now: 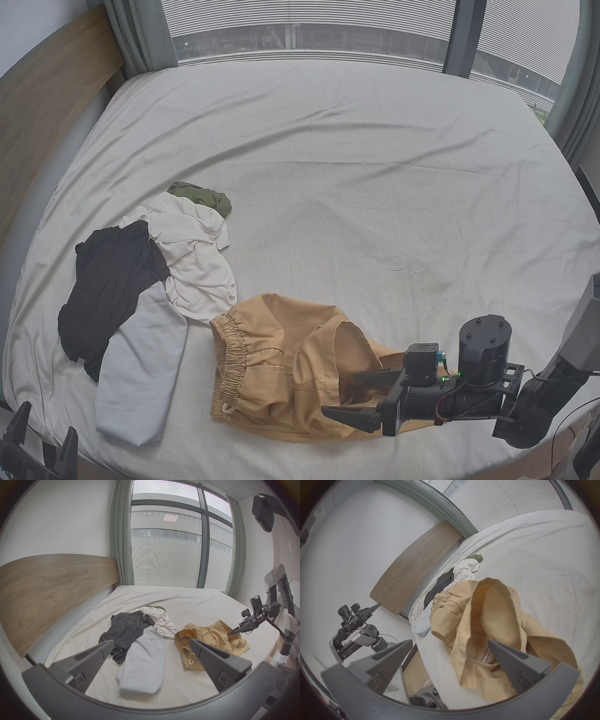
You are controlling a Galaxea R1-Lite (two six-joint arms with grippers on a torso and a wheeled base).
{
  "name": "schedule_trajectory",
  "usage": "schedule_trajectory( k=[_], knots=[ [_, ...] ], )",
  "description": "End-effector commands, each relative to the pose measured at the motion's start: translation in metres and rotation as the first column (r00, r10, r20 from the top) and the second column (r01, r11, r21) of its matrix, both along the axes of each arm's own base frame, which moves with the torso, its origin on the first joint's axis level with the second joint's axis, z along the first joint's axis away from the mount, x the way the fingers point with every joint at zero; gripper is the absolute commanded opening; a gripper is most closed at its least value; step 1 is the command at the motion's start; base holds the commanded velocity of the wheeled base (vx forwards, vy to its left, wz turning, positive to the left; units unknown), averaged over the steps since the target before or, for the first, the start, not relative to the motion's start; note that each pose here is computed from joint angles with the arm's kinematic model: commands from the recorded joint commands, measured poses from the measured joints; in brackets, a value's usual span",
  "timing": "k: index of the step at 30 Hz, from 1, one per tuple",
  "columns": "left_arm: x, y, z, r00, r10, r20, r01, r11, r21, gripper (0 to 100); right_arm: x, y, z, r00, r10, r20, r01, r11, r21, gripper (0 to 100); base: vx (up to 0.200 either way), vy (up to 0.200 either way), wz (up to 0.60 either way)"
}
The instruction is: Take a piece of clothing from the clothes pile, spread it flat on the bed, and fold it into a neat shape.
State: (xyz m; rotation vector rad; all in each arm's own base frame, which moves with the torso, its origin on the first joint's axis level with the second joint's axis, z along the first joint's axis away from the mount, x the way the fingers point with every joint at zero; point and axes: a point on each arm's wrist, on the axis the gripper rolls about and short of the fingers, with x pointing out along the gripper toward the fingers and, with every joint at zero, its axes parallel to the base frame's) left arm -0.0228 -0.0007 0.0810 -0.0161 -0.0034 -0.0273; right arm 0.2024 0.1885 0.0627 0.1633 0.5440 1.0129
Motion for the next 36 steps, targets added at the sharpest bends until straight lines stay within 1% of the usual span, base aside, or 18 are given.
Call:
schedule_trajectory(
  k=[1, 8, 11, 19, 24, 31, 32, 36],
  knots=[
    [0.0, 0.0, -0.005, 1.0, 0.001, -0.001, -0.001, 1.0, -0.001, 100, 0.005, 0.005, -0.007, 1.0, 0.001, -0.014, -0.001, 1.0, -0.012, 100, 0.0, 0.0, 0.0],
    [0.0, 0.0, -0.005, 1.0, 0.001, -0.001, -0.001, 1.0, -0.001, 100, 0.012, 0.012, -0.014, 1.0, -0.012, -0.02, 0.012, 1.0, -0.024, 100, 0.0, 0.0, 0.0],
    [0.0, 0.0, -0.005, 1.0, 0.001, -0.001, -0.001, 1.0, -0.001, 100, 0.011, 0.016, -0.019, 1.0, 0.003, -0.029, -0.004, 0.999, -0.032, 100, 0.0, 0.0, 0.0],
    [0.0, 0.0, -0.005, 1.0, 0.001, -0.001, -0.001, 1.0, -0.002, 100, 0.016, 0.036, -0.021, 0.999, 0.04, -0.012, -0.04, 0.999, -0.017, 100, 0.0, 0.0, 0.0],
    [0.0, 0.0, -0.005, 1.0, 0.001, -0.001, -0.001, 1.0, -0.002, 100, 0.019, 0.041, -0.021, 0.999, 0.043, -0.029, -0.044, 0.999, -0.032, 100, 0.0, 0.0, 0.0],
    [0.0, 0.0, -0.005, 1.0, 0.001, -0.001, -0.001, 1.0, -0.002, 100, 0.022, 0.044, -0.021, 0.999, 0.043, -0.025, -0.044, 0.999, -0.03, 100, 0.0, 0.0, 0.0],
    [0.0, 0.0, -0.005, 1.0, 0.001, -0.001, -0.001, 1.0, -0.002, 100, 0.022, 0.044, -0.023, 0.999, 0.041, -0.03, -0.042, 0.999, -0.034, 0, 0.0, 0.0, 0.0],
    [0.0, 0.0, -0.005, 1.0, 0.001, -0.001, -0.001, 1.0, -0.002, 100, 0.023, 0.043, -0.025, 0.999, 0.037, -0.033, -0.039, 0.998, -0.039, 0, 0.0, 0.0, 0.0]
  ],
)
